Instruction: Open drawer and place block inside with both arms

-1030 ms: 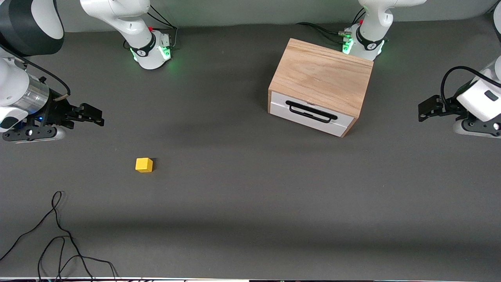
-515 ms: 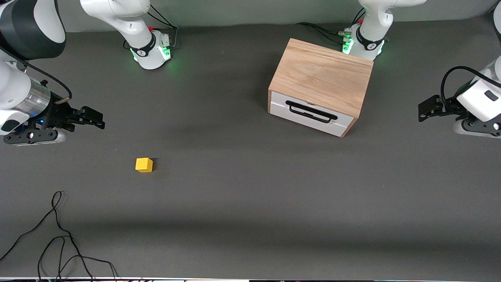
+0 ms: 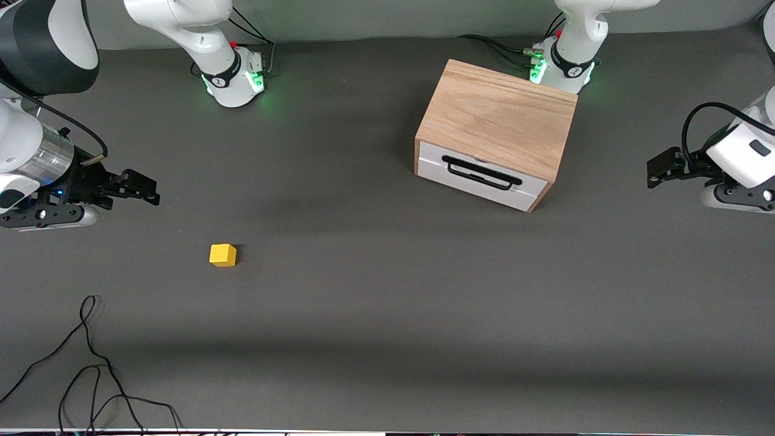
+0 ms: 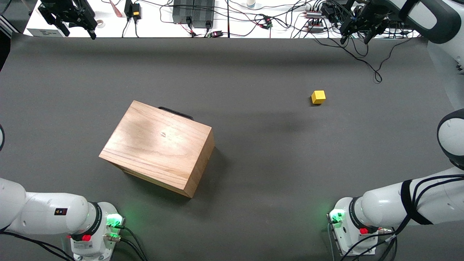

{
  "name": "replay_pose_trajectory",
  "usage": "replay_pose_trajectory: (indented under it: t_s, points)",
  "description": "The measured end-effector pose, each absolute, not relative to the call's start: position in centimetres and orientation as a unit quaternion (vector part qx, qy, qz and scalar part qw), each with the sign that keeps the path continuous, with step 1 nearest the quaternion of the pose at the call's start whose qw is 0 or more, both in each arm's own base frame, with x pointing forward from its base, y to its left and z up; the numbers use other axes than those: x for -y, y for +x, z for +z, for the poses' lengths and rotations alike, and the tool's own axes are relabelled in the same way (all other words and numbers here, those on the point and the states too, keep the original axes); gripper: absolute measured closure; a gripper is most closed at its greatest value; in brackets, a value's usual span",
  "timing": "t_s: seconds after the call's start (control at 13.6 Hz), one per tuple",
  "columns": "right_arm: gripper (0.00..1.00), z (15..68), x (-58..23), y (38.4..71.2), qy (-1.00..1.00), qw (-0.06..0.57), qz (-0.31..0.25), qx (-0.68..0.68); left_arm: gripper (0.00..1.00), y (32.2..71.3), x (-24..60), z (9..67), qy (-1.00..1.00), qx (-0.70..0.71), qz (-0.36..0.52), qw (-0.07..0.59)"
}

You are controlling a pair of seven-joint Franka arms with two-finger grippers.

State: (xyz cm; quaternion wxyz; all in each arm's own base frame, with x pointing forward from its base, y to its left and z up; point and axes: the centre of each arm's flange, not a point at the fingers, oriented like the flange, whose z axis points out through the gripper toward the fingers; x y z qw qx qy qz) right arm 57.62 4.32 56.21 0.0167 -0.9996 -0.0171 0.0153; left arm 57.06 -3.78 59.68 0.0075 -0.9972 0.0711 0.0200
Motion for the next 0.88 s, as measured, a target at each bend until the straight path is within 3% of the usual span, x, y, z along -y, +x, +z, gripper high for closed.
replay_pose_trajectory:
  t_s: [0.88]
  points:
    - [0.0, 53.7, -4.4, 58.9, -0.999, 0.017, 0.032, 0.017, 0.0, 57.1, 3.8, 59.7, -0.997, -0.071, 0.02, 0.007]
